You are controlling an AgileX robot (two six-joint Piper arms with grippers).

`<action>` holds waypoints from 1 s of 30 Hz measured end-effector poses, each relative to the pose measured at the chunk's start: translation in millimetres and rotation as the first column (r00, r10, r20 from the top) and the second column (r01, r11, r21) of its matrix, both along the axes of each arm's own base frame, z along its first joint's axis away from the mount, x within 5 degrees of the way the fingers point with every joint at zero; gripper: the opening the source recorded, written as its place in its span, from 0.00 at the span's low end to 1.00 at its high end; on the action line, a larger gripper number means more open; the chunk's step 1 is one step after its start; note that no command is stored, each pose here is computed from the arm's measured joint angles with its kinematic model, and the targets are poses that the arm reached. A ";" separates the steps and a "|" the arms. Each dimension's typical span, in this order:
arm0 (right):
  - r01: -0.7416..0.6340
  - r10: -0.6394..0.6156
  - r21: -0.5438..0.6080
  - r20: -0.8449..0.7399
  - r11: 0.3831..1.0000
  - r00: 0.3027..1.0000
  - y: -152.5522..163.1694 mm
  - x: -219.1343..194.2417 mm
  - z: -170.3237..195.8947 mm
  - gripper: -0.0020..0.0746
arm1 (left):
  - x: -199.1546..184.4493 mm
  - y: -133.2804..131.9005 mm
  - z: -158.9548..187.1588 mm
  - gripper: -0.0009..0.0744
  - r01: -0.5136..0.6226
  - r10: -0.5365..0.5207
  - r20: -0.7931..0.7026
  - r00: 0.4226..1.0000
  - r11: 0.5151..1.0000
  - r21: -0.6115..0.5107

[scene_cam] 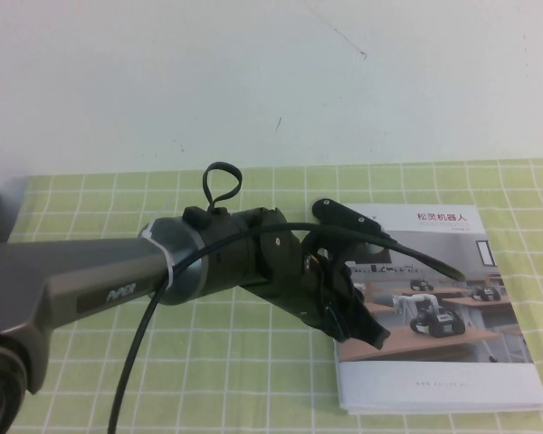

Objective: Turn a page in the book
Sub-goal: Open the closed book

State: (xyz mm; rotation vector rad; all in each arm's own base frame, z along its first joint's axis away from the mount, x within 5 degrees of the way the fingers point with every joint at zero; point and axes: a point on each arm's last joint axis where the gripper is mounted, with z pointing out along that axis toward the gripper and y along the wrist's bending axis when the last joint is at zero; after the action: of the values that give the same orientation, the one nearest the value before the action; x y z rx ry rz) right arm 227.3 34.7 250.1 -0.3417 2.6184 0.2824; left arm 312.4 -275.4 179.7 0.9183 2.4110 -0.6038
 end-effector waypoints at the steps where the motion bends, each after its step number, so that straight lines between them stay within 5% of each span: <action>1: 0.003 -0.003 0.002 -0.012 1.000 1.000 0.3 2.4 -3.5 0.46 | 0.7 -0.1 -1.4 0.01 -0.001 0.001 0.001 1.000 1.000 0.005; 12: 0.019 -0.015 0.034 -0.133 0.999 0.991 5.6 45.7 -40.5 0.61 | 2.6 -0.6 -7.9 0.01 -0.007 0.007 -0.007 1.000 1.000 0.019; 30: -0.026 0.051 0.108 -0.237 0.994 0.970 15.8 83.6 -67.2 0.61 | 2.6 -0.6 -7.9 0.01 -0.021 0.022 -0.017 1.000 1.000 0.014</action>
State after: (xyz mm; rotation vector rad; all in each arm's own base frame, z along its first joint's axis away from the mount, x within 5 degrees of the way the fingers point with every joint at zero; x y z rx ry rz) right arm 310.9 50.5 182.9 -0.3410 2.8215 0.4994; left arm 315.1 -276.0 171.8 0.8952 2.4401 -0.5897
